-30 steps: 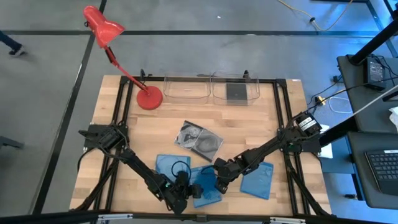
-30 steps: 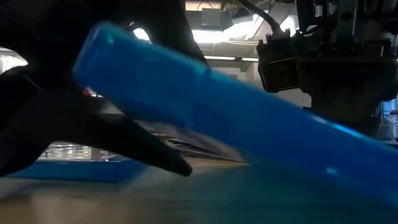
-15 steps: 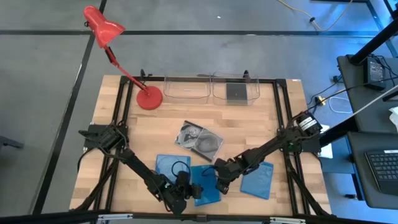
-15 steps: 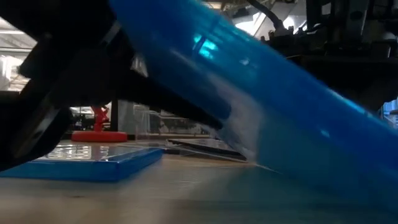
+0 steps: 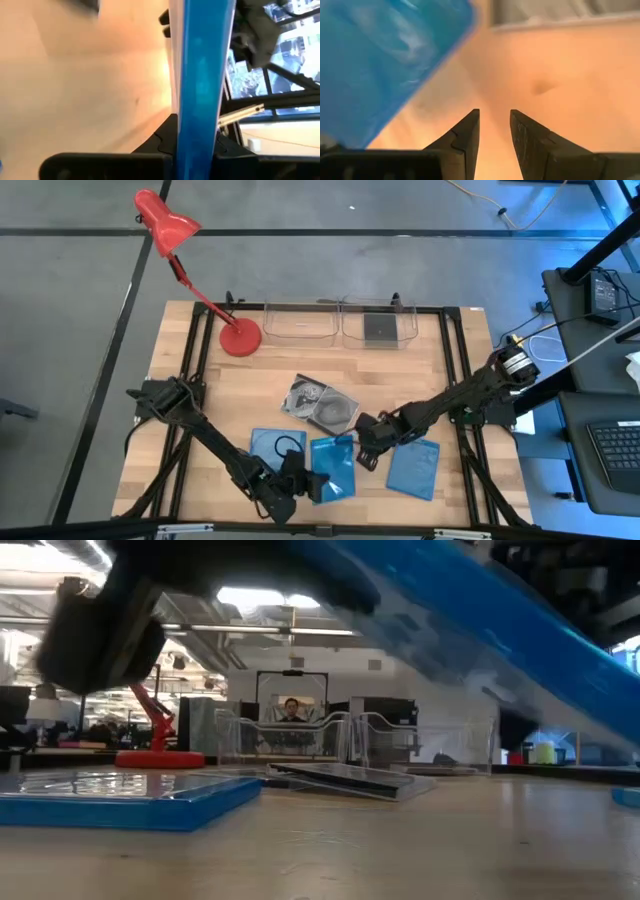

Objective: Pick & place jewel cases by type
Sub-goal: Put the center blue cd case into the left transparent bin

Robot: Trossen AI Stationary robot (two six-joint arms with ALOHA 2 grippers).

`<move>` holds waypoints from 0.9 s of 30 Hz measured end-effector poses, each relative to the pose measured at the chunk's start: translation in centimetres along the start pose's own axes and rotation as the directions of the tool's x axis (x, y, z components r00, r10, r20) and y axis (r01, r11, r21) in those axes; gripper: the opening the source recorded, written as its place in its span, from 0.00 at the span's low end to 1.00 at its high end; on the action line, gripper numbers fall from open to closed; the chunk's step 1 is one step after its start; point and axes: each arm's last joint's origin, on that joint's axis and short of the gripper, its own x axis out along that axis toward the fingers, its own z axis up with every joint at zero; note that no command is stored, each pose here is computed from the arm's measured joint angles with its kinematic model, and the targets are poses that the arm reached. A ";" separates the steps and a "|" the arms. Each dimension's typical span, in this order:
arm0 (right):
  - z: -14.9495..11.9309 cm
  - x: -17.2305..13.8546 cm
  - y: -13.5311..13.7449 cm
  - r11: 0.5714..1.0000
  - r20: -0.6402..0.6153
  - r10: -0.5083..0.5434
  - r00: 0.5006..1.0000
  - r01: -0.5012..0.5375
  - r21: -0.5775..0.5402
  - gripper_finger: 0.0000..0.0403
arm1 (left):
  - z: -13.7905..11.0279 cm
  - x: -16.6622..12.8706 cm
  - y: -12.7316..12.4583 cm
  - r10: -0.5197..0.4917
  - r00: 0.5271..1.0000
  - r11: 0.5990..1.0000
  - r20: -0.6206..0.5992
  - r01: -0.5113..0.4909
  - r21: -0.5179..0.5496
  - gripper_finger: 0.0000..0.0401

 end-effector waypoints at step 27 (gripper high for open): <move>4.6 -9.9 -3.5 0.999 0.406 0.005 0.914 -0.020 0.034 0.28 | 22.1 -4.9 -7.4 0.093 0.595 0.992 0.798 0.014 -0.126 0.06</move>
